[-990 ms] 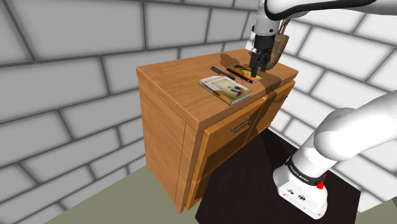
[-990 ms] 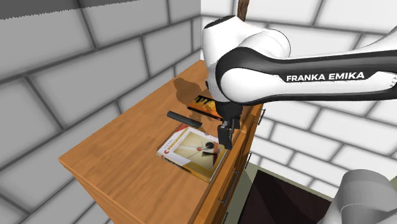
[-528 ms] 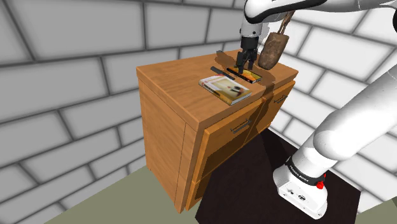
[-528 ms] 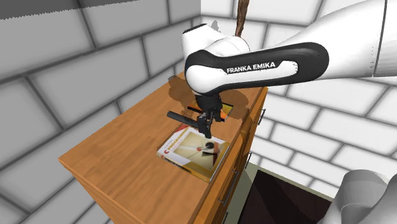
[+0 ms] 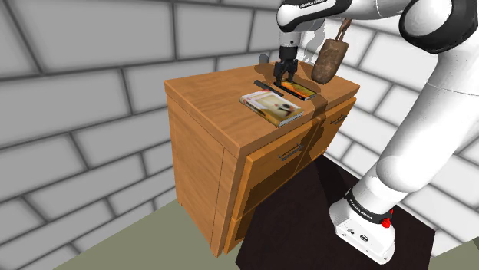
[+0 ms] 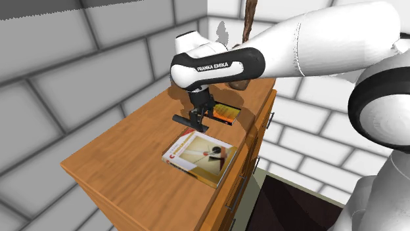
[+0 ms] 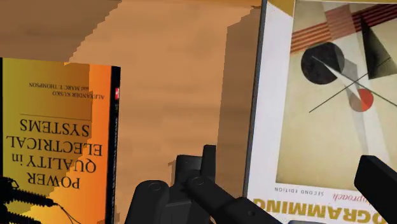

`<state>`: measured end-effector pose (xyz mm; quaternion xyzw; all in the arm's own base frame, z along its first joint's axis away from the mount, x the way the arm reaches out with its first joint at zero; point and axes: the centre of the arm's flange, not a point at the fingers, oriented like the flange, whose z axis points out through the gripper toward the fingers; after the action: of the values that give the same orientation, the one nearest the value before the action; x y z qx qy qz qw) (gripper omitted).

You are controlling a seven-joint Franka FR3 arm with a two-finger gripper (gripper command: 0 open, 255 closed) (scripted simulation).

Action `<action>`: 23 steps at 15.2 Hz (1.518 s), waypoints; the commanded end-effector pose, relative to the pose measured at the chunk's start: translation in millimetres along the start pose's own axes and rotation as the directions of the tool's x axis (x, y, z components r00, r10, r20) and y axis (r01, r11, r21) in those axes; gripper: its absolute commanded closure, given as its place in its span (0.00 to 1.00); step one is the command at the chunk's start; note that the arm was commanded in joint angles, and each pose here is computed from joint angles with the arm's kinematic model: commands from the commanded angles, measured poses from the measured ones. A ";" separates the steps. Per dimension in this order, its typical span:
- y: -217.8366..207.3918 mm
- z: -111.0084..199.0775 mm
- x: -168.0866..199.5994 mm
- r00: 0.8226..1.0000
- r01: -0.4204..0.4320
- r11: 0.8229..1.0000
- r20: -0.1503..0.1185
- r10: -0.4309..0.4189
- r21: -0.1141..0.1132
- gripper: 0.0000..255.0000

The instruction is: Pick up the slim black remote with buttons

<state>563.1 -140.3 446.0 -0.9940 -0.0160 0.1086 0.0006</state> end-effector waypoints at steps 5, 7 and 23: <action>41.0 15.1 68.8 1.000 -0.017 1.000 0.005 0.016 0.020 0.00; 54.7 19.7 91.7 1.000 -0.022 0.999 0.006 0.022 0.027 0.00; 71.8 63.7 128.7 1.000 -0.029 0.999 0.008 0.029 0.035 1.00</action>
<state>676.1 -211.8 361.2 -0.9939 0.0021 0.1098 0.0137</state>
